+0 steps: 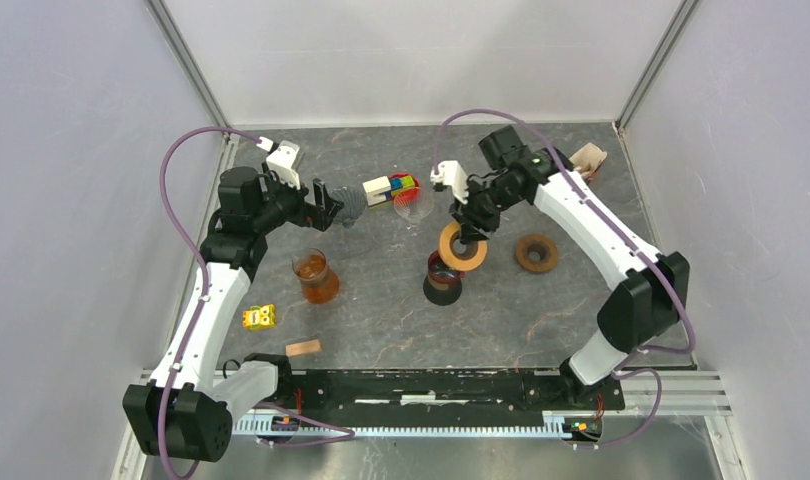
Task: Place the coffee filter in the dripper
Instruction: Place the dripper holder onto the coffee server.
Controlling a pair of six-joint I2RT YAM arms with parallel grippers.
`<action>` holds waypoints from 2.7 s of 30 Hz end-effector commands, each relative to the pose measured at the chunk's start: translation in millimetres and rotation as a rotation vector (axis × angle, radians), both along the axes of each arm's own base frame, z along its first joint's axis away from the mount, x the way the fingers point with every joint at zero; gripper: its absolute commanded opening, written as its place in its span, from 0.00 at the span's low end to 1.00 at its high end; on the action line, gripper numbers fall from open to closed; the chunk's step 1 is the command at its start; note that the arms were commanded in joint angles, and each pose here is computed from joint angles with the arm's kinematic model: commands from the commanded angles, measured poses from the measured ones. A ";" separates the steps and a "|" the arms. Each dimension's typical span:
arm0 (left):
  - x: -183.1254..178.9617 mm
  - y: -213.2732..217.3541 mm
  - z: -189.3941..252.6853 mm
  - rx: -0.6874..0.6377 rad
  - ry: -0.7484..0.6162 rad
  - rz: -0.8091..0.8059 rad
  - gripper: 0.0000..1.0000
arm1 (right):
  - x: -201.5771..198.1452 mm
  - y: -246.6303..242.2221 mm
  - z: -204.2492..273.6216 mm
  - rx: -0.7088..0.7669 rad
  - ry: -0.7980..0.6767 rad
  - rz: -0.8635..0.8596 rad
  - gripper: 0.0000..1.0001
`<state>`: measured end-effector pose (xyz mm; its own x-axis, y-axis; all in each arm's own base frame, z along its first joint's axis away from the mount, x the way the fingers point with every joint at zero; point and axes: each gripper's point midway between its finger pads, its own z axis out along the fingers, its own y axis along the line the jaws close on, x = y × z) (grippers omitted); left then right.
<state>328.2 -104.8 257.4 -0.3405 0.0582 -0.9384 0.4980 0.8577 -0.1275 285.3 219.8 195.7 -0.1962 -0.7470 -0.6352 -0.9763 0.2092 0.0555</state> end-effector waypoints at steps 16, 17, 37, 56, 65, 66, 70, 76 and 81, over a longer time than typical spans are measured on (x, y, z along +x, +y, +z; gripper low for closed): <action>-1.3 -4.9 14.2 -0.034 -0.049 -0.022 1.00 | -13.6 38.6 -21.0 -0.079 0.075 0.091 0.36; -1.7 -5.0 14.4 -0.034 -0.049 -0.023 1.00 | -12.4 38.8 -21.7 -0.088 0.068 0.090 0.36; -1.5 -5.4 14.9 -0.035 -0.053 -0.026 1.00 | -5.0 39.9 -37.9 -0.154 0.063 0.086 0.51; -18.0 26.7 -22.1 0.221 0.046 0.011 1.00 | 10.6 30.0 47.4 0.039 -0.207 -0.031 0.69; -9.0 13.1 -11.9 0.170 0.088 -0.032 1.00 | 64.9 -24.4 67.8 0.125 -0.361 -0.306 0.69; -5.6 10.9 -10.7 0.161 0.096 -0.034 1.00 | 69.4 -23.8 66.7 0.128 -0.369 -0.321 0.69; 5.4 5.6 -5.0 0.116 0.090 -0.022 1.00 | 91.8 -7.0 58.1 0.185 -0.328 -0.362 0.67; 1.5 0.2 -2.7 0.078 0.061 -0.031 1.00 | 134.3 36.6 25.4 0.192 -0.234 -0.405 0.66; -1.4 -1.0 0.2 0.066 0.025 -0.033 1.00 | 161.1 60.8 -11.6 0.164 -0.165 -0.448 0.66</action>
<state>328.6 -97.3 236.0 -0.4343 0.1794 -0.8827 0.5042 0.8605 -0.0733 420.7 258.1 174.2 -0.3508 -0.5632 -0.7481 -0.8231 0.5664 -0.0405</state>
